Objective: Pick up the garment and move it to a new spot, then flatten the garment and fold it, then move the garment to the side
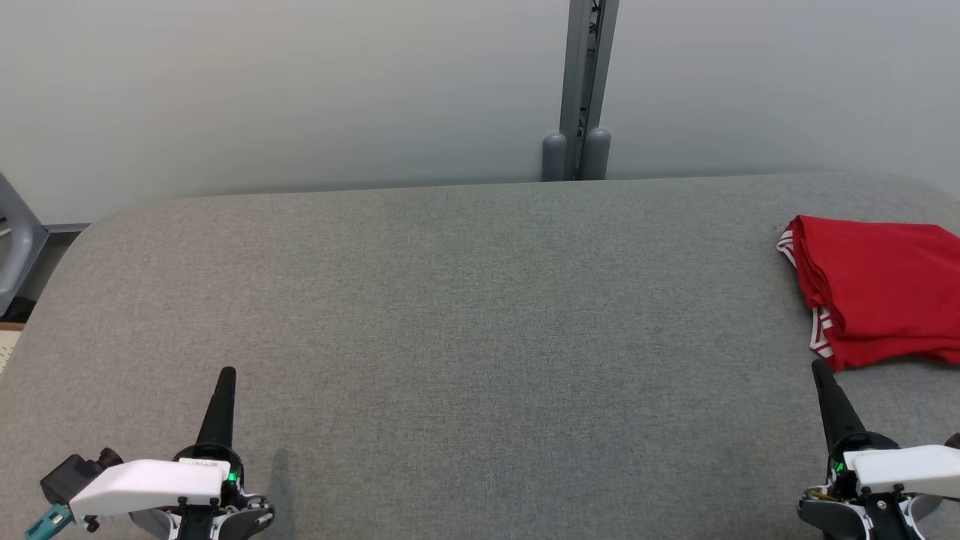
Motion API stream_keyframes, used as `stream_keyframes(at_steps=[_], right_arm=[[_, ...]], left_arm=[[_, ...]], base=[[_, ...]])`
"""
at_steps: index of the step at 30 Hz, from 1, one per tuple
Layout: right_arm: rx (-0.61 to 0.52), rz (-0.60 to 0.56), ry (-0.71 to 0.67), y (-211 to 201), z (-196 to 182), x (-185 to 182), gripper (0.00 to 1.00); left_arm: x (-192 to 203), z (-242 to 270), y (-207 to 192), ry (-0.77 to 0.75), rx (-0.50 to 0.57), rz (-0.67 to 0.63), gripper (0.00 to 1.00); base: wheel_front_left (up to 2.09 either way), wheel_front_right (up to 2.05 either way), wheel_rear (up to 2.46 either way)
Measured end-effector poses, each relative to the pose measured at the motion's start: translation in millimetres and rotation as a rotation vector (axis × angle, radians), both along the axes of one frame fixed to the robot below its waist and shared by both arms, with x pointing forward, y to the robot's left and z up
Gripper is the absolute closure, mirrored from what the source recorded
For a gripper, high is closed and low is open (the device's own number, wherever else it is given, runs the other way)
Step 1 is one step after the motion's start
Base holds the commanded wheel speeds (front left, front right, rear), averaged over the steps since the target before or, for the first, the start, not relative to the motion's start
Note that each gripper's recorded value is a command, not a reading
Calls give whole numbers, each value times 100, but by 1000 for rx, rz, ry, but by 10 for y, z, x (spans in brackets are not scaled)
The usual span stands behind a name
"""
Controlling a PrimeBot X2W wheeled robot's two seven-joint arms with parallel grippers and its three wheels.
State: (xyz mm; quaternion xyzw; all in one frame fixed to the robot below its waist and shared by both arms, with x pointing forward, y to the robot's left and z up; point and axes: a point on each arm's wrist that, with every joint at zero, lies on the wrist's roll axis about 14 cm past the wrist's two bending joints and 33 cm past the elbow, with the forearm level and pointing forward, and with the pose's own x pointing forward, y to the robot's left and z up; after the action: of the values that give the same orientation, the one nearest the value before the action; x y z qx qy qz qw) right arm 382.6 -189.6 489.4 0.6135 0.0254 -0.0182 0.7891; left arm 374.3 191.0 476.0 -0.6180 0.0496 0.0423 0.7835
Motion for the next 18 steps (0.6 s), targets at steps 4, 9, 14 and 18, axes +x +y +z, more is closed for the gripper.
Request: stream_keyframes(at_steps=[4,9,14,18], right_arm=[[32,-2,-4,-11,15,6,100],[70,-4,-12,-22,40,18,100],[105,-4,-19,-33,59,26,100],[134,-7,-24,-44,73,28,100]], left_arm=[[18,35,9,-15,-28,2,100],[51,96,20,-38,-66,4,100],[58,113,33,-47,-102,6,100],[70,137,40,-58,-127,7,100]], base=[[0,0,0],[0,0,0],[0,0,0],[0,0,0]])
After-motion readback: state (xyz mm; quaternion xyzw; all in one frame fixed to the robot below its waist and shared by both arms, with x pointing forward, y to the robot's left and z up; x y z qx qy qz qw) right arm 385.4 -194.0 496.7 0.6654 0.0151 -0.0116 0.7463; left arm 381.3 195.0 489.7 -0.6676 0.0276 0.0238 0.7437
